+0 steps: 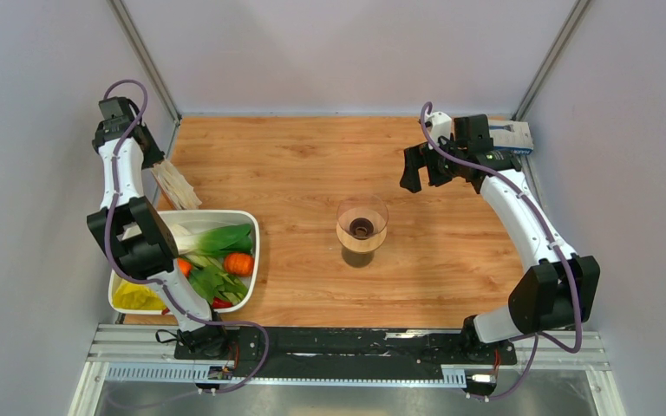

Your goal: Place the coffee filter in the dripper

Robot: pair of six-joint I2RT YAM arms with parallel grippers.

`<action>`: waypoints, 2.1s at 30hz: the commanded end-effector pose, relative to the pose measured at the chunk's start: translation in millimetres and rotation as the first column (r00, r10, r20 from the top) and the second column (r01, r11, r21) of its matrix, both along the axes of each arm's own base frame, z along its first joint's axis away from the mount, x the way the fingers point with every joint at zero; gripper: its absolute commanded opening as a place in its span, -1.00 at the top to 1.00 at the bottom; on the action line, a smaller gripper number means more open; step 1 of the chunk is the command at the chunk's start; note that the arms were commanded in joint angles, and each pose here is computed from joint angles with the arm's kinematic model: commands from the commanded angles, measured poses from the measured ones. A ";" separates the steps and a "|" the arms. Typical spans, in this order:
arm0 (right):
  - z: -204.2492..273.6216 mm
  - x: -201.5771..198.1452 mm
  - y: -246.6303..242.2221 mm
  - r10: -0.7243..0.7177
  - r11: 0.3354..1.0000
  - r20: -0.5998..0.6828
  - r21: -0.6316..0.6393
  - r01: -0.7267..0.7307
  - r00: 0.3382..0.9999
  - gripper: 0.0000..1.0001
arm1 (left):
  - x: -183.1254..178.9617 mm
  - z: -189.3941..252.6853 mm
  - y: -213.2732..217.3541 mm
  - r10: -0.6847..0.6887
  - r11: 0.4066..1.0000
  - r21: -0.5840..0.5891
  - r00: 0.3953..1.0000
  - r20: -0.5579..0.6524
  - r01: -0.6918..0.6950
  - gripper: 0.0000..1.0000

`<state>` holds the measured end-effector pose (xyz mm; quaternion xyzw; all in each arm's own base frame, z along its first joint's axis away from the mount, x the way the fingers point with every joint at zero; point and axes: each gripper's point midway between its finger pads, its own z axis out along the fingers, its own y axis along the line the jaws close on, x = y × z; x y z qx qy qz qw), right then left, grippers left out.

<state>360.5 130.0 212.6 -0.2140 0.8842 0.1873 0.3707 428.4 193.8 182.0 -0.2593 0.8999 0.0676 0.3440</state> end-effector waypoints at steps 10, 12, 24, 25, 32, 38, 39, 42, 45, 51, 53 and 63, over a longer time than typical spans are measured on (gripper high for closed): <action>17.2 6.9 3.7 0.002 1.000 0.042 0.019 -0.002 0.999 -1.00 | 6.4 4.3 7.8 0.029 1.000 -0.006 0.999 0.019 -0.029 0.36; 16.8 7.3 3.2 0.000 1.000 0.040 0.019 -0.001 0.999 -1.00 | 6.5 4.5 8.0 0.031 0.999 -0.007 0.999 0.019 -0.031 0.41; 19.8 7.6 5.7 0.004 0.999 0.041 0.032 -0.005 0.999 -1.00 | 2.3 36.0 -1.3 0.038 0.999 -0.031 0.996 0.079 -0.035 0.98; 19.9 7.5 6.0 0.005 0.999 0.042 0.033 -0.006 0.999 -1.00 | 1.9 38.4 -1.6 0.038 0.999 -0.031 0.996 0.084 -0.036 1.00; 24.5 6.8 6.6 0.006 0.999 0.051 0.039 -0.008 0.999 -1.00 | -5.9 61.1 -3.4 0.035 0.999 -0.007 0.993 0.110 -0.034 1.00; 25.9 6.5 7.1 0.008 0.999 0.053 0.042 -0.010 0.999 -1.00 | -9.3 80.7 -3.4 0.034 0.999 0.015 0.989 0.141 -0.036 1.00; 25.6 6.4 7.0 0.008 0.999 0.052 0.042 -0.010 0.999 -1.00 | -10.5 82.5 -3.9 0.034 0.999 0.015 0.989 0.141 -0.037 1.00; 27.2 6.6 7.3 0.008 0.999 0.057 0.043 -0.011 0.998 -1.00 | -11.6 90.8 -4.8 0.037 0.999 0.017 0.988 0.152 -0.040 1.00; 28.7 6.3 7.5 0.009 0.999 0.060 0.045 -0.012 0.998 -1.00 | -14.3 96.7 -4.5 0.042 0.999 0.023 0.987 0.158 -0.046 1.00; 28.6 4.6 7.8 0.012 0.999 0.060 0.047 -0.015 0.998 -1.00 | -19.3 100.7 -5.2 0.040 0.998 0.033 0.987 0.153 -0.045 1.00; 29.0 4.1 7.8 0.013 0.999 0.061 0.048 -0.016 0.998 -1.00 | -20.6 106.9 -8.4 0.028 0.999 0.031 0.986 0.167 -0.033 1.00; 43.8 -1.5 15.2 0.059 0.995 0.089 0.080 -0.067 0.994 -1.00 | -35.2 163.4 -22.2 -0.044 0.996 0.084 0.963 0.267 0.022 1.00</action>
